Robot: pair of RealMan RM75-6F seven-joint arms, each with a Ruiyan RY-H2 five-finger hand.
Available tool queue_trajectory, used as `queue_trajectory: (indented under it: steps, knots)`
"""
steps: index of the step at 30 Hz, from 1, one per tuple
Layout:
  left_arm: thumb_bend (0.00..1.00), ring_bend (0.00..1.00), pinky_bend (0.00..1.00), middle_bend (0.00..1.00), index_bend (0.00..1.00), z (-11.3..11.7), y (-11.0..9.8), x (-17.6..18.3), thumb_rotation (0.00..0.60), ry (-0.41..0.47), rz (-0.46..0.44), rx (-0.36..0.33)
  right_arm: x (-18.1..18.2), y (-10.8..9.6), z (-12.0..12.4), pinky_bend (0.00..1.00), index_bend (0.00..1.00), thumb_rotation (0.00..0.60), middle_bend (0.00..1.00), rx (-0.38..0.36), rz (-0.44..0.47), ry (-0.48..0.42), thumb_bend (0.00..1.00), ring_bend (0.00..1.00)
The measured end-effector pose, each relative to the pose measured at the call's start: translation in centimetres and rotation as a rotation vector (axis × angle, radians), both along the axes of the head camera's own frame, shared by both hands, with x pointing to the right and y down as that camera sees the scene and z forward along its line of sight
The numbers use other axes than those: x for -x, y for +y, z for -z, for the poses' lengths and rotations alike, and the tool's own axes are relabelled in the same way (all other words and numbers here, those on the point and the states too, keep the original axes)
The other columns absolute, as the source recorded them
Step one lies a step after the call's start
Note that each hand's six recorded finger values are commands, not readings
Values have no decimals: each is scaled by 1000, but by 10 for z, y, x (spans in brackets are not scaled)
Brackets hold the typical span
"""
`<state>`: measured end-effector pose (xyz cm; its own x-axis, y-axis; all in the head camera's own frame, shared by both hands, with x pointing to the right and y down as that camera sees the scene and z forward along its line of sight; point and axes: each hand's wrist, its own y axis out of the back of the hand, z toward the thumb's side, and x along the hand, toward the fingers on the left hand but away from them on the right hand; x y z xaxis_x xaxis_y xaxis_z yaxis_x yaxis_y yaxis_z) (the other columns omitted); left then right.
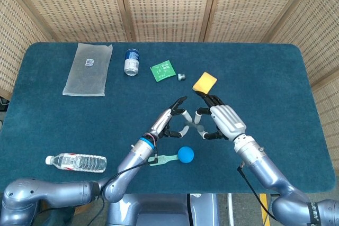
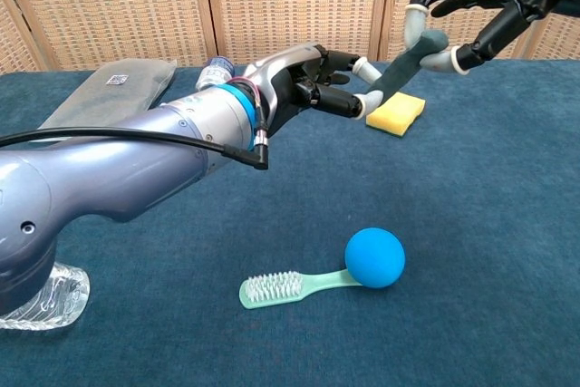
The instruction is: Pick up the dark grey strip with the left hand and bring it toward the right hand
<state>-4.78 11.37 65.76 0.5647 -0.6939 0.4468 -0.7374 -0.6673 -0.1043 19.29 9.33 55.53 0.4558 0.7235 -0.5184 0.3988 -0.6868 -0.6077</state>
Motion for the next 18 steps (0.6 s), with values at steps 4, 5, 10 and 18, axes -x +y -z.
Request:
queue_trajectory:
  steps: [4, 5, 10, 18]
  knots:
    - [464, 0, 0, 0, 750, 0, -1, 2, 600, -3, 6, 2, 0, 0, 1, 0, 572, 600, 0, -3, 2, 3, 532, 0]
    - [464, 0, 0, 0, 750, 0, -1, 2, 600, -3, 6, 3, 1, 0, 1, 0, 576, 600, 1, -3, 3, 4, 540, 0]
    - [464, 0, 0, 0, 750, -1, 0, 1, 600, -2, 2, 7, 2, 2, 1, 0, 591, 600, 6, 7, 2, -2, 590, 0]
    - [463, 0, 0, 0, 750, -3, 3, -1, 600, -2, -2, 13, 3, 2, 2, 0, 759, 600, 23, 7, 1, -11, 755, 0]
